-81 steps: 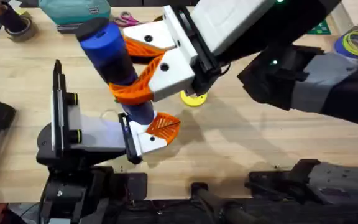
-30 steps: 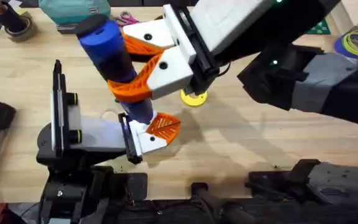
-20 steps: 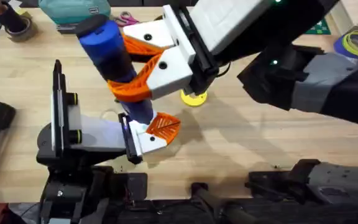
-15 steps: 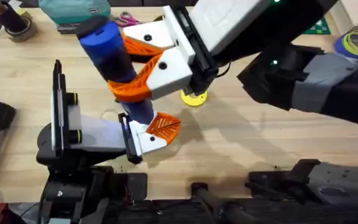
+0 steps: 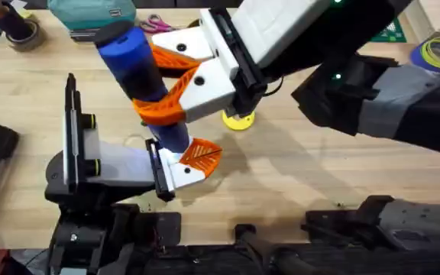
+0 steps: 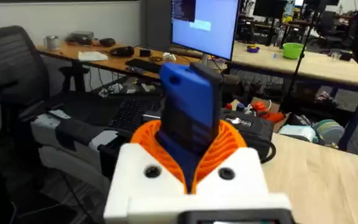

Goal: Pick up the gripper from the table and insert it into the empty holder that is missing its gripper. Then pick up a screw, insert it into the mounting hole, and use the screwdriver to tighten it. Finally, clean up the table by picking up the vegetable and placing it into the bucket.

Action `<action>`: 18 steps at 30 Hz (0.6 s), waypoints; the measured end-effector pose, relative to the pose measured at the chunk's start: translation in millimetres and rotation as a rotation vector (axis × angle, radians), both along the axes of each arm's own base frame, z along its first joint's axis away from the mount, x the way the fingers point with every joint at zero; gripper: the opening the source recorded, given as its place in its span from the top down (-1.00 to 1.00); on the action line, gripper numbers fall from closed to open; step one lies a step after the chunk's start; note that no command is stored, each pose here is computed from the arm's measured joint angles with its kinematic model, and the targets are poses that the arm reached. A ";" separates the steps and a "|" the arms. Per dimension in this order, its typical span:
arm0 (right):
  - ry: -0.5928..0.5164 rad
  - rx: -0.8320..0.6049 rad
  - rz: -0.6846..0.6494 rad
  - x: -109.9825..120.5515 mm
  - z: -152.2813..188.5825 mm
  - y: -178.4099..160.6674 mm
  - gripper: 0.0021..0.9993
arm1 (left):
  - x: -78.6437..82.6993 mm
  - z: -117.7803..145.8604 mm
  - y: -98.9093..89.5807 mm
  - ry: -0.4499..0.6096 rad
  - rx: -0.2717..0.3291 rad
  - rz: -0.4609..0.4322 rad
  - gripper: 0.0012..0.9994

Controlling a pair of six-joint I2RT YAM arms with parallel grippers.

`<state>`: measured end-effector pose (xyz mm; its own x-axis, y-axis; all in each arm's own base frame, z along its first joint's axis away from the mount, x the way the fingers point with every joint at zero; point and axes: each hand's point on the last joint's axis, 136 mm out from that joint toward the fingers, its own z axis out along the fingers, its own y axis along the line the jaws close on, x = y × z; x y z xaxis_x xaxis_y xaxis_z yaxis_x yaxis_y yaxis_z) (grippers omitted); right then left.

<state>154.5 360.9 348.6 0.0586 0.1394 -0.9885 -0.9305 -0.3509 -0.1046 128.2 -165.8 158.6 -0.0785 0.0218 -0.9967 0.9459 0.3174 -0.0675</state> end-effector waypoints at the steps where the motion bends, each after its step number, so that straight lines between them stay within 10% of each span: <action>1: 0.000 0.000 0.000 0.0 0.0 0.0 0.96 | 0.0 0.0 0.0 0.000 0.000 0.000 0.98; 18: 0.007 -0.006 -0.001 0.5 -1.4 0.4 0.96 | 0.0 0.0 0.0 0.000 0.000 0.000 0.98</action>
